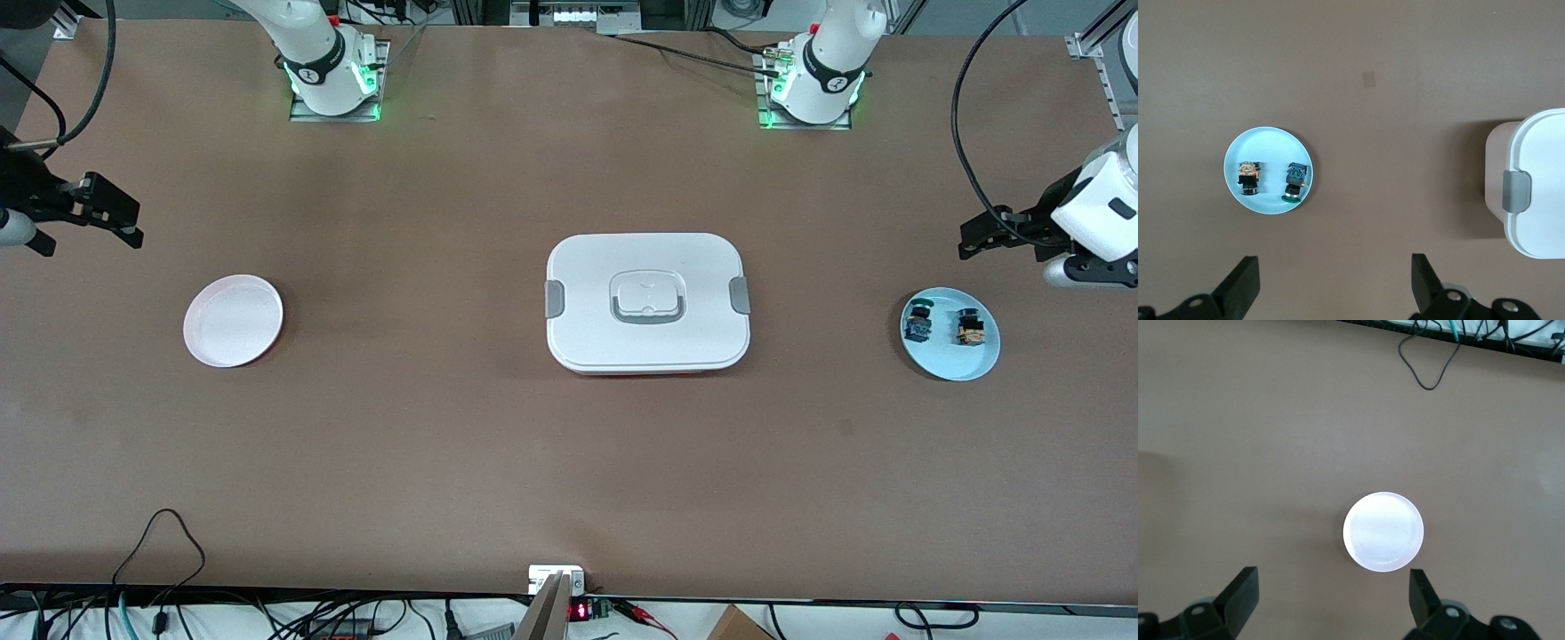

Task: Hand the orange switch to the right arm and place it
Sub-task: 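Move the left gripper toward the light-blue plate with switches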

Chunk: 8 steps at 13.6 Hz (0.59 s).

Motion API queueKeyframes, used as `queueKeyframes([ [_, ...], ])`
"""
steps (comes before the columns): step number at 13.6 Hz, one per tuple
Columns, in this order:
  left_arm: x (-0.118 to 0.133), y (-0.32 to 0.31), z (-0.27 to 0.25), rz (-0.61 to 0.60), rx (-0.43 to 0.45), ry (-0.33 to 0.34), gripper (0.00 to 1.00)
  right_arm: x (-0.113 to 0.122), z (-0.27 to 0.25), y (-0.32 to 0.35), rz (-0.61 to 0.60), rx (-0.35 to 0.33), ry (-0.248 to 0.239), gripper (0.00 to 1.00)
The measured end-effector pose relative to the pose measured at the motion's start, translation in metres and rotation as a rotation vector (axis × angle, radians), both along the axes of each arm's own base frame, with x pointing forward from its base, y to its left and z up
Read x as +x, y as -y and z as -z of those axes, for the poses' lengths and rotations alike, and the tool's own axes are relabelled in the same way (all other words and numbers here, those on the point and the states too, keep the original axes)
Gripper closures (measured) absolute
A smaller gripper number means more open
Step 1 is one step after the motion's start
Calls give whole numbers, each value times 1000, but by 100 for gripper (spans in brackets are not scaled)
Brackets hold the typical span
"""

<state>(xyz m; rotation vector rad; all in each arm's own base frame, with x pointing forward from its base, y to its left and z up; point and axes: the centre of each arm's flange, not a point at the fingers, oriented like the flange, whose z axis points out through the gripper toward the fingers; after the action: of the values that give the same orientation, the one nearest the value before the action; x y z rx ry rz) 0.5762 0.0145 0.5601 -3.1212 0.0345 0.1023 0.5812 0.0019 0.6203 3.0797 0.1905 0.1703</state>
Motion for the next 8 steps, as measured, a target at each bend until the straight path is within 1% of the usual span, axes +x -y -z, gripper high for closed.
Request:
queueKeyframes([
  [3,1,0,0,0,0,-1,0,0,0,7,31,4,3,0],
  [6,0,0,0,0,0,-11,0,-3,-1,-23,1,7,-6,0],
  [8,-5,2,7,2,-1,-71,0,-4,0,-36,5,9,-10,0],
])
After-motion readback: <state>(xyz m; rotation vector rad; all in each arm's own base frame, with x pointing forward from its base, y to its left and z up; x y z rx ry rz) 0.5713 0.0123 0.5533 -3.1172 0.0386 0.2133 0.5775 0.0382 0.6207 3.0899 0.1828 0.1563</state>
